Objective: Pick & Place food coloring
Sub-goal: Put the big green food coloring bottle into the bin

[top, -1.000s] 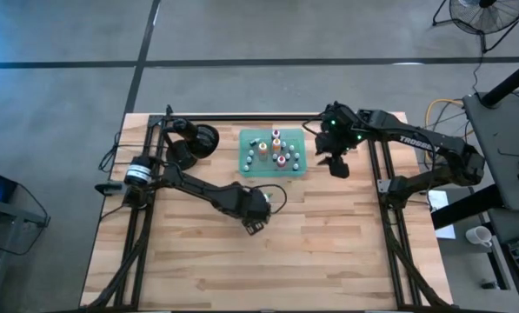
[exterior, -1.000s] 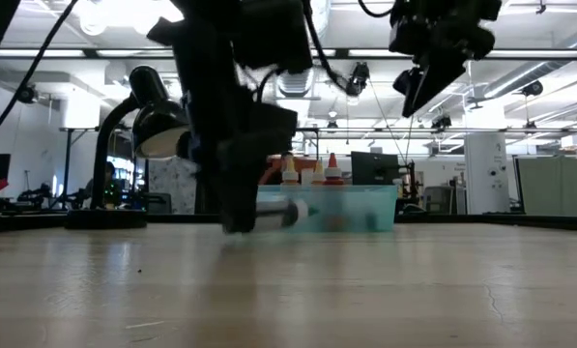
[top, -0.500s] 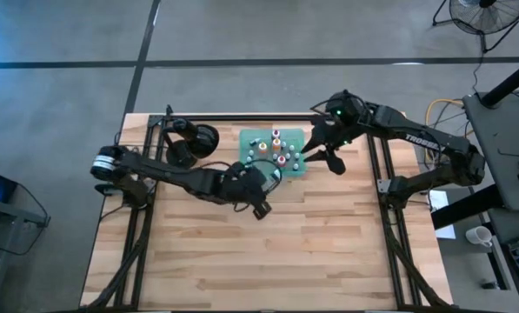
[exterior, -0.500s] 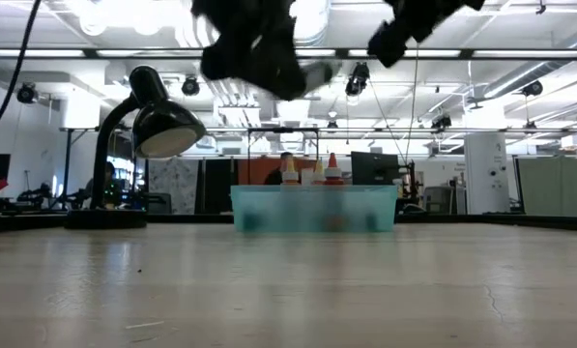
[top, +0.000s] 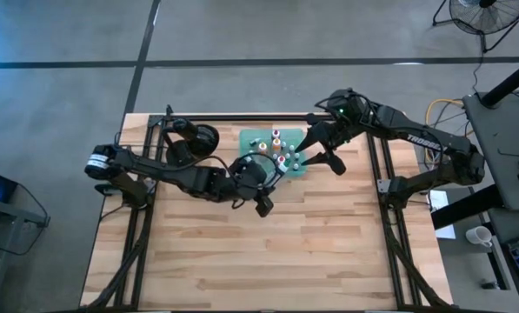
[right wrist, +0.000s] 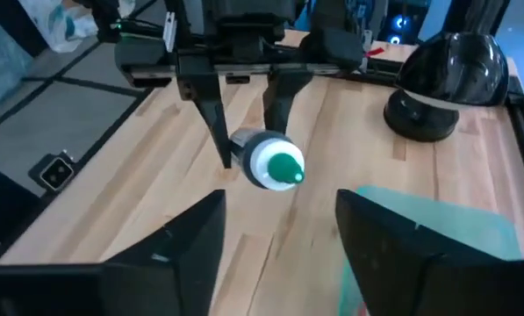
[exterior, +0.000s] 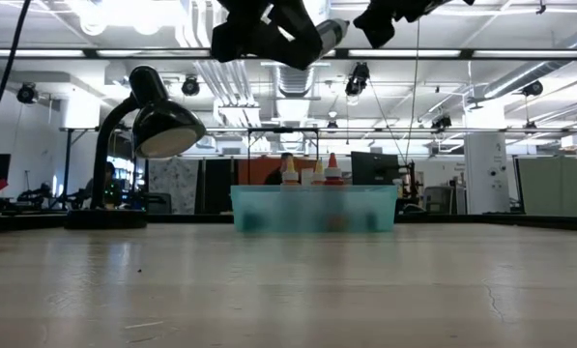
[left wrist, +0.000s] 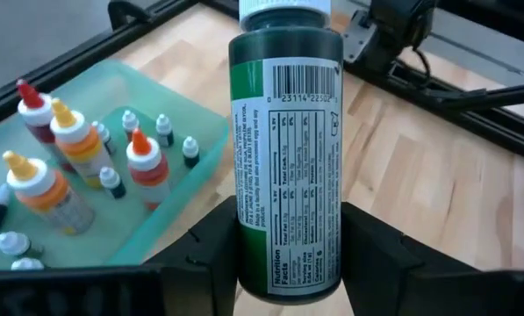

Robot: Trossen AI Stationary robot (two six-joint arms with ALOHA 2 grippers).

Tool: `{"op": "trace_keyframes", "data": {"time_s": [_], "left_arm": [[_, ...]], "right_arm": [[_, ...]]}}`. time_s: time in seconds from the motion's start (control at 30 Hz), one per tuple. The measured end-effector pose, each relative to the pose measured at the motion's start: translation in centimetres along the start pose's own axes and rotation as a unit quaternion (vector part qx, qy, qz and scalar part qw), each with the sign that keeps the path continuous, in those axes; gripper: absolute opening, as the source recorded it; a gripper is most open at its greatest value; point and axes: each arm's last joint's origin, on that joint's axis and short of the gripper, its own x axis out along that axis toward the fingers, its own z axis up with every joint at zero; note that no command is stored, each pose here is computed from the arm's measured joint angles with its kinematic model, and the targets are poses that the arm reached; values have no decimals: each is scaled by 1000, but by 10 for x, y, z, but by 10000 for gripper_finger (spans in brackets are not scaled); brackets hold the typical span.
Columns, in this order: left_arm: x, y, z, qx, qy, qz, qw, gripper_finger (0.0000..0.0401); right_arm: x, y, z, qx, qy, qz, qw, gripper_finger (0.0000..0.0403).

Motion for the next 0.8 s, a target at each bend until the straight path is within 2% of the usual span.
{"op": "trace_keyframes", "data": {"time_s": [0.17, 0.33, 0.6, 0.8], "left_arm": [[0, -2, 6, 21, -25, -13, 999, 138], [4, 0, 7, 40, -30, -11, 999, 138], [12, 3, 9, 67, -33, -10, 997, 138], [23, 4, 6, 67, -28, -9, 997, 138]], "right_arm": [[6, 1, 0, -43, 5, 6, 999, 241], [12, 0, -1, -65, 13, 1, 998, 261], [26, -4, -5, -72, 29, 12, 997, 262], [32, -7, -7, -75, 34, 16, 996, 251]]}}
